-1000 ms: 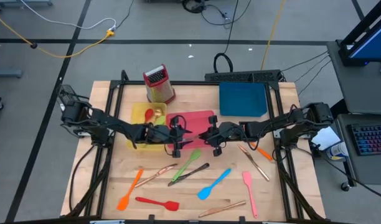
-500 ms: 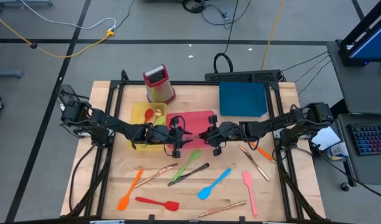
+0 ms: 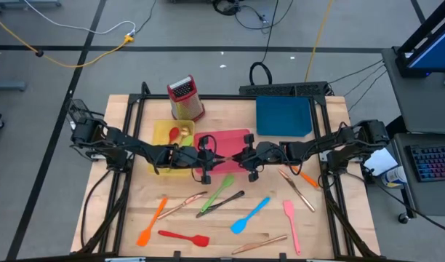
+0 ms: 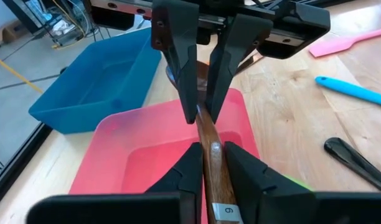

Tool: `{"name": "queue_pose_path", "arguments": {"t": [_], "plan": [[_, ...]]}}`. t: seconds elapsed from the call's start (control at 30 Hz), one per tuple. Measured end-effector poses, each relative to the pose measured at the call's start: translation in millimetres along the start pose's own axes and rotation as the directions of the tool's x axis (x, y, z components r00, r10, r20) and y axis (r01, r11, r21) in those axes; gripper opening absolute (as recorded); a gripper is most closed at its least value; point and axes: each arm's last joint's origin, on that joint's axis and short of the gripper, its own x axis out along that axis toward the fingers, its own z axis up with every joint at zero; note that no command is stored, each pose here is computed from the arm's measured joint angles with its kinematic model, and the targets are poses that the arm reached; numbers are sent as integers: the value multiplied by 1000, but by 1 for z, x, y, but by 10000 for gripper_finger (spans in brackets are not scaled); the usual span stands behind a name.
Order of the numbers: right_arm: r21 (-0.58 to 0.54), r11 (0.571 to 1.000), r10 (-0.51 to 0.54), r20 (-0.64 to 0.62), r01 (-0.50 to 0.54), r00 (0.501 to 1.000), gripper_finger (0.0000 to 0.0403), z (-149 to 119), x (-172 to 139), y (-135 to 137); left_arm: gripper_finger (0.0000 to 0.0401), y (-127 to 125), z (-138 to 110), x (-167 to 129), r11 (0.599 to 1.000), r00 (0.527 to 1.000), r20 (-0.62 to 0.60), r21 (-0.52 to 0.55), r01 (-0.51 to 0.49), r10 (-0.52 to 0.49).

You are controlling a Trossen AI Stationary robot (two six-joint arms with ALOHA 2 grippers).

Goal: Pick & Place Kitchen Items
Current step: Put the brown serving spoon into the yellow bin

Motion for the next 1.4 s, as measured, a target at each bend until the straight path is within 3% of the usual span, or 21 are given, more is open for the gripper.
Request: {"name": "queue_pose_path", "arguments": {"t": [0.1, 0.3, 0.57, 1.0, 1.2, 1.4], "plan": [[0, 1000, 0, 4, 0, 1000, 49, 0, 0, 0, 63, 0, 0, 0, 1000, 1000, 1, 0, 1, -1], [11, 1000, -22, 36, 22, 999, 75, 4, 0, -2, 46, 0, 0, 0, 1000, 1000, -1, -10, 5, -5], [14, 968, -249, 31, 249, 968, 119, 14, -3, -5, 53, 2, -3, 0, 994, 994, -49, -24, -103, 102], [74, 970, -235, 27, 232, 972, 108, 17, -12, -6, 59, -8, 5, -19, 944, 948, -96, -105, -313, 304], [121, 969, -218, -3, 217, 976, 97, 20, -28, -10, 47, -15, 12, -46, 908, 916, -142, -144, -393, 374], [135, 971, -195, -20, 196, 981, 93, 23, -40, -10, 51, -22, 24, -74, 863, 889, -111, -214, -459, 445]]}}
